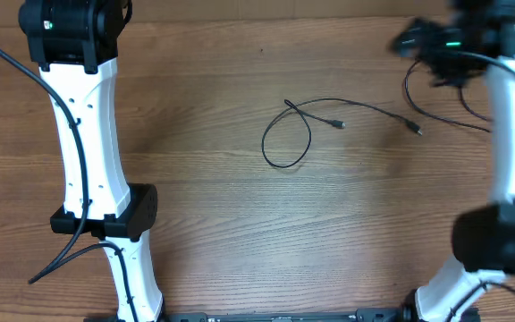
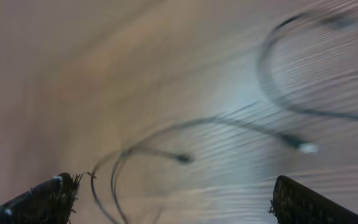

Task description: Untangle cables

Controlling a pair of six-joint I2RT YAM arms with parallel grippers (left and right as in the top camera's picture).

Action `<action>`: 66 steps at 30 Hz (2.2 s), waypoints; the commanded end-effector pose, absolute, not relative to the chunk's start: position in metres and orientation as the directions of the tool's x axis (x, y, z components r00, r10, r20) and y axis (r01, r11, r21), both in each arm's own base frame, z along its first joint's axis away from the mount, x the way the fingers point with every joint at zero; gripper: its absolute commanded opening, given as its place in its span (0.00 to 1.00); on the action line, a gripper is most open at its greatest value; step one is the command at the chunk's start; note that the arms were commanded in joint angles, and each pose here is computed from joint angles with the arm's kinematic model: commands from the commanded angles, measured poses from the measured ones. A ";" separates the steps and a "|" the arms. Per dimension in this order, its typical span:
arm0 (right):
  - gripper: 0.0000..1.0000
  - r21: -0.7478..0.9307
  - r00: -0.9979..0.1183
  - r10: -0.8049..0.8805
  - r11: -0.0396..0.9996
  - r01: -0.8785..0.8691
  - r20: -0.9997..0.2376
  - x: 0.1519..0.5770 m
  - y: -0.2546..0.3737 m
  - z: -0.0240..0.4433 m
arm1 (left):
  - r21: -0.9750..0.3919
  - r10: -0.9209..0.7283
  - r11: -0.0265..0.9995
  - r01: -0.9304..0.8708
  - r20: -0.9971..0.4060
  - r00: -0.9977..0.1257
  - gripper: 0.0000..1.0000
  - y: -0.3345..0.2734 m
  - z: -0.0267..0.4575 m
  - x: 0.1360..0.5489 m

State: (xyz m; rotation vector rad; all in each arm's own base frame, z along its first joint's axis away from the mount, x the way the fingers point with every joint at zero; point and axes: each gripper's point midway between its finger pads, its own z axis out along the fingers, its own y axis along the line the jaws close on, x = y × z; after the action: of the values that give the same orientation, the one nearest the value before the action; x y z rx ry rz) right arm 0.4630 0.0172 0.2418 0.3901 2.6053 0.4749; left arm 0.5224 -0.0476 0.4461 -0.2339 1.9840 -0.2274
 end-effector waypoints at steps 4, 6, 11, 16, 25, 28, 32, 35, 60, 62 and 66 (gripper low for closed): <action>1.00 0.352 -0.973 0.070 0.936 -0.011 -0.218 0.456 0.110 0.159 | -0.227 -0.237 0.971 -0.076 -0.871 -0.431 1.00 -0.044 0.438 0.521; 1.00 0.308 -0.988 0.032 0.951 -0.015 -0.148 0.449 0.120 0.131 | -0.223 -0.233 0.972 -0.077 -0.868 -0.438 1.00 -0.044 0.436 0.520; 1.00 0.188 -0.998 0.013 0.982 0.002 -0.057 0.441 0.117 0.091 | -0.203 -0.214 0.976 -0.073 -0.864 -0.456 1.00 -0.044 0.432 0.518; 1.00 -0.009 -0.982 0.162 0.986 0.164 -0.101 0.453 0.075 0.080 | -0.182 -0.209 0.978 -0.103 -0.864 -0.458 0.99 -0.038 0.430 0.517; 1.00 0.007 -0.830 0.528 0.844 0.536 -0.181 0.475 -0.030 0.090 | -0.169 -0.205 0.978 -0.119 -0.859 -0.469 1.00 -0.034 0.426 0.515; 1.00 0.012 -0.752 0.638 0.764 0.646 -0.166 0.467 -0.072 0.089 | -0.169 -0.205 0.978 -0.119 -0.859 -0.469 1.00 -0.034 0.426 0.515; 1.00 0.099 -0.597 0.796 0.604 0.791 -0.096 0.458 -0.104 0.089 | -0.170 -0.206 0.978 -0.119 -0.860 -0.467 1.00 -0.035 0.427 0.515; 1.00 0.165 -0.437 0.898 0.439 0.883 -0.054 0.460 -0.119 0.090 | -0.174 -0.211 0.977 -0.121 -0.859 -0.467 1.00 -0.035 0.427 0.515; 0.99 -0.006 -0.968 -0.027 1.000 -0.026 -0.248 0.504 -0.113 0.047 | -0.182 -0.217 0.976 -0.120 -0.859 -0.464 1.00 -0.035 0.427 0.515; 0.99 0.018 -0.959 -0.056 0.998 -0.063 -0.279 0.513 -0.104 0.045 | -0.182 -0.217 0.976 -0.120 -0.859 -0.464 1.00 -0.035 0.427 0.515; 1.00 0.036 -0.941 -0.109 0.991 -0.128 -0.321 0.528 -0.085 0.040 | -0.182 -0.217 0.976 -0.120 -0.861 -0.460 1.00 -0.035 0.428 0.516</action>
State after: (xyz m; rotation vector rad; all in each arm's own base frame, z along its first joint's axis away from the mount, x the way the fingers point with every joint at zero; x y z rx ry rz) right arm 0.5155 -0.1051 0.0447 -0.0244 2.8408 0.0425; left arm 0.5140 -0.0363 0.4285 -0.2421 2.0578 -0.1298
